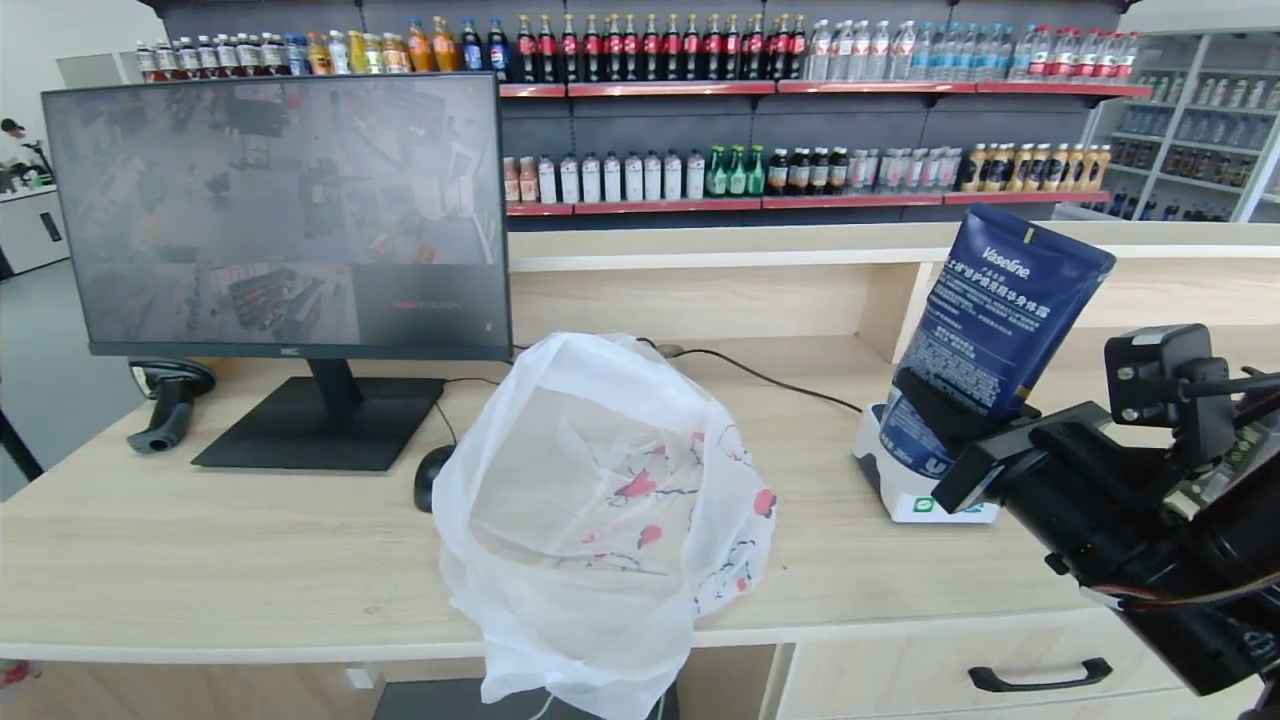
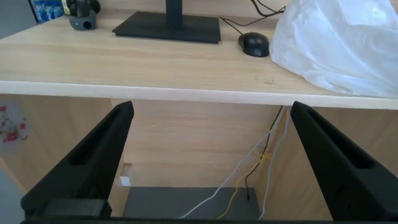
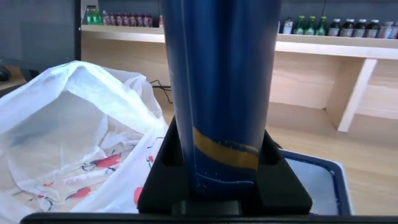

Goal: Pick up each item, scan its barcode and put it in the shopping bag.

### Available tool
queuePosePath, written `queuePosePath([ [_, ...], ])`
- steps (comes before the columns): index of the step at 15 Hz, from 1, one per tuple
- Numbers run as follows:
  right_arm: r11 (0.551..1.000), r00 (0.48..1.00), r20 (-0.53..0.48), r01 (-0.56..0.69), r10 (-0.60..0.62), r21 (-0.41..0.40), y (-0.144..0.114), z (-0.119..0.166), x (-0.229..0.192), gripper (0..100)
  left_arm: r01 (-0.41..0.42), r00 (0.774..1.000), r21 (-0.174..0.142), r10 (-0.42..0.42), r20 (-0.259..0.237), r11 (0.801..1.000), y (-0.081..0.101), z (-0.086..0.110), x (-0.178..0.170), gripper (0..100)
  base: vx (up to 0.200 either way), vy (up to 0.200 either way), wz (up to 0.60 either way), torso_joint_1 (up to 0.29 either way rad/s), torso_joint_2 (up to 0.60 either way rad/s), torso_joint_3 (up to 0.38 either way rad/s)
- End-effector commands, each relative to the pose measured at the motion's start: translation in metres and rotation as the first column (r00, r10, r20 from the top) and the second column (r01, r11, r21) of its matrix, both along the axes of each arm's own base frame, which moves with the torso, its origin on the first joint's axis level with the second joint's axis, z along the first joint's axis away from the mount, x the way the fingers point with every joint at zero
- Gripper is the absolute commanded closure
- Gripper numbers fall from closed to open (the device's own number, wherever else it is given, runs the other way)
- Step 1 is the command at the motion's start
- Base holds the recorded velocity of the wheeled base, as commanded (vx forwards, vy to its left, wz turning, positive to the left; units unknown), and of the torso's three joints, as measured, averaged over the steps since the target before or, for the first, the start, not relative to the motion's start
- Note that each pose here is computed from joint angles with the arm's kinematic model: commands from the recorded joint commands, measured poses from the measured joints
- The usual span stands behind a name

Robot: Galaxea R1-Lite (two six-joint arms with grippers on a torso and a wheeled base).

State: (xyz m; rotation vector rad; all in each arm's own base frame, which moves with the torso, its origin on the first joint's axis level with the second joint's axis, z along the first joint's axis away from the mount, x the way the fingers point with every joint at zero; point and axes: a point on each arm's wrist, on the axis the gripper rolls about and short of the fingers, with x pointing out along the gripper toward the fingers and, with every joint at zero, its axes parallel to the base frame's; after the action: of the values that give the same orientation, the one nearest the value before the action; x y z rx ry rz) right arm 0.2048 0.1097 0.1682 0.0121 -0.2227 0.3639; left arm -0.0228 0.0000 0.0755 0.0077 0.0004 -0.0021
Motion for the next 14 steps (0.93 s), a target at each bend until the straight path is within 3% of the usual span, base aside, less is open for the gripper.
queuePosePath([
  [1, 1.0, 1.0, -0.005, -0.001, 0.001, -0.004, 0.001, -0.001, 0.0, 100, 0.002, 1.0, 0.0, -0.002, 0.002, 1.0, 0.0, 0.0, 0.0, 0, 0.0, 0.0, 0.6, 0.012, 0.0, 0.007],
  [4, 1.0, 1.0, -0.002, -0.007, 0.007, -0.003, 0.001, -0.001, 0.0, 100, -0.001, 1.0, 0.0, 0.001, 0.002, 1.0, 0.0, 0.0, 0.0, 0, 0.0, 0.0, 0.2, 0.002, 0.0, -0.001],
  [7, 0.995, 0.995, 0.001, -0.1, 0.1, -0.026, 0.009, -0.003, 0.0, 100, 0.001, 1.0, 0.0, -0.001, 0.002, 1.0, 0.0, 0.0, 0.0, 0, 0.0, 0.0, 0.0, 0.0, 0.0, 0.0],
  [10, 0.967, 0.967, -0.004, -0.254, 0.254, -0.029, 0.05, -0.007, 0.002, 100, 0.001, 1.0, 0.0, -0.001, 0.002, 1.0, 0.0, 0.0, 0.0, 0, 0.0, 0.0, 0.0, 0.0, 0.0, 0.0],
  [14, 0.932, 0.932, -0.016, -0.363, 0.363, -0.007, 0.106, -0.021, 0.019, 100, 0.001, 1.0, 0.0, -0.001, 0.002, 1.0, 0.0, 0.0, 0.0, 0, 0.0, 0.0, 0.0, 0.0, 0.0, 0.0],
])
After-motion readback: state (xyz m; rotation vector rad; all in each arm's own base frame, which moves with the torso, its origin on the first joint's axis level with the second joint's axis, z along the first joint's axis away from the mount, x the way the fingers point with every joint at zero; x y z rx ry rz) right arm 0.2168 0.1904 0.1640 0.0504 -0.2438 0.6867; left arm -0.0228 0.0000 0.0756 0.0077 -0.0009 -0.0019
